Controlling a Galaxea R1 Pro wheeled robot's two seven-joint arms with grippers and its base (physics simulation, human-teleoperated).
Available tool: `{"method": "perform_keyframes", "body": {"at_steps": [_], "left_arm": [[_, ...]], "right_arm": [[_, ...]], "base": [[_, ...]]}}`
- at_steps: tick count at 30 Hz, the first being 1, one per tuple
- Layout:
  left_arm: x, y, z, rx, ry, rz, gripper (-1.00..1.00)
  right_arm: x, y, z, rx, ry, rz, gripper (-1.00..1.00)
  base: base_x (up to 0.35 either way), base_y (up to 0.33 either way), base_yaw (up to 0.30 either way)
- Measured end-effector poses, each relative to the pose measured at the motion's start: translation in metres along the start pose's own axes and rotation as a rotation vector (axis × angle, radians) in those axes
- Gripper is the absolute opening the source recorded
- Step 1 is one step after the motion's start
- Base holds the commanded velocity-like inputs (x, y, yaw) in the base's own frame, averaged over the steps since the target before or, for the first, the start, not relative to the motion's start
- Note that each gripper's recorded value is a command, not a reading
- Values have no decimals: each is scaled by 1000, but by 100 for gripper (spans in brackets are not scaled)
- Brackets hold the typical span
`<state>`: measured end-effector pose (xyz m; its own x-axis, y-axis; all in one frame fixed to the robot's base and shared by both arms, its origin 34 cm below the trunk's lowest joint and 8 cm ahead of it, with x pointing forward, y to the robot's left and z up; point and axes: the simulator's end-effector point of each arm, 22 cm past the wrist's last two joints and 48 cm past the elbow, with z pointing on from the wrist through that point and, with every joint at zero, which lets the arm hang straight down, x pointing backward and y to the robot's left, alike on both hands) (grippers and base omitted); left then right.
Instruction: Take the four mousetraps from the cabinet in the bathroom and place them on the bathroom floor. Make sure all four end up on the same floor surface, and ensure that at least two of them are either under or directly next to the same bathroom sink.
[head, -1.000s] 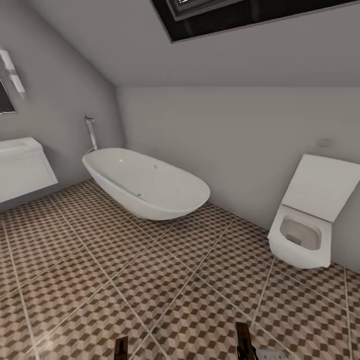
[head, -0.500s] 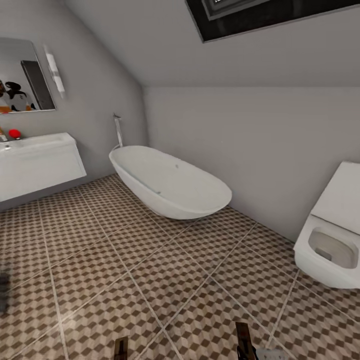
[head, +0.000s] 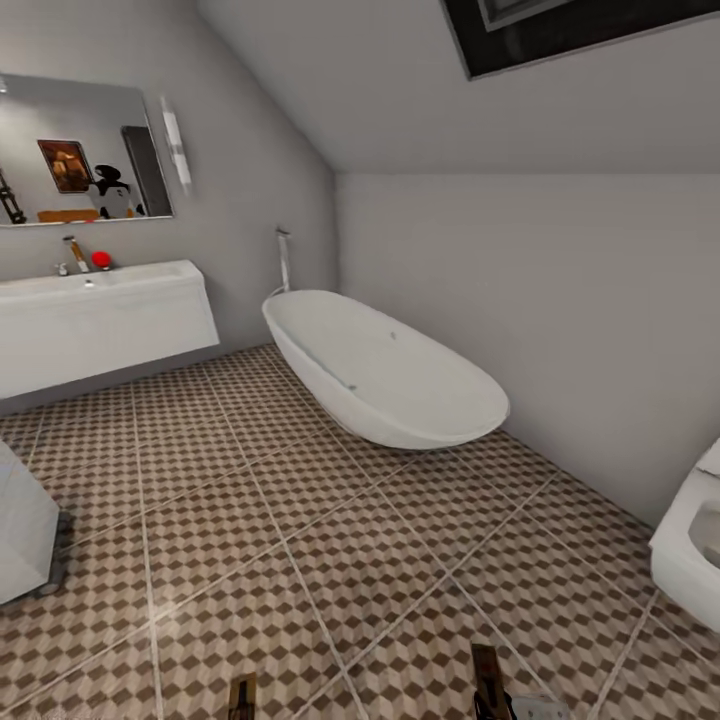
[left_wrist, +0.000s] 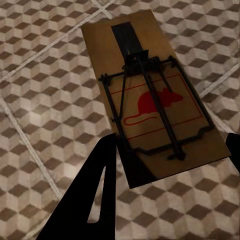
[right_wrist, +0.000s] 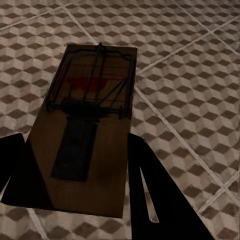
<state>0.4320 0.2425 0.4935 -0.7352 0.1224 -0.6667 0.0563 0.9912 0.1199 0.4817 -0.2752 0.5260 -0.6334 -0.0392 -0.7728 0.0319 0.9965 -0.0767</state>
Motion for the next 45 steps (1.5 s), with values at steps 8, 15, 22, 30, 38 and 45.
{"method": "perform_keyframes", "body": {"at_steps": [8,15,22,30,38,45], "left_arm": [[0,0,0,0,0,0,-100],[0,0,0,0,0,0,-100],[0,0,0,0,0,0,-100],[0,0,0,0,0,0,-100],[0,0,0,0,0,0,-100],[0,0,0,0,0,0,-100]], "right_arm": [[0,0,0,0,0,0,-100],[0,0,0,0,0,0,-100],[0,0,0,0,0,0,-100],[0,0,0,0,0,0,-100],[0,0,0,0,1,0,-100],[0,0,0,-1,1,0,-100]], "base": [[281,-181,286],[285,-157,286],[289,-36,286],[291,-2,286],[291,67,286],[291,91,286]]}}
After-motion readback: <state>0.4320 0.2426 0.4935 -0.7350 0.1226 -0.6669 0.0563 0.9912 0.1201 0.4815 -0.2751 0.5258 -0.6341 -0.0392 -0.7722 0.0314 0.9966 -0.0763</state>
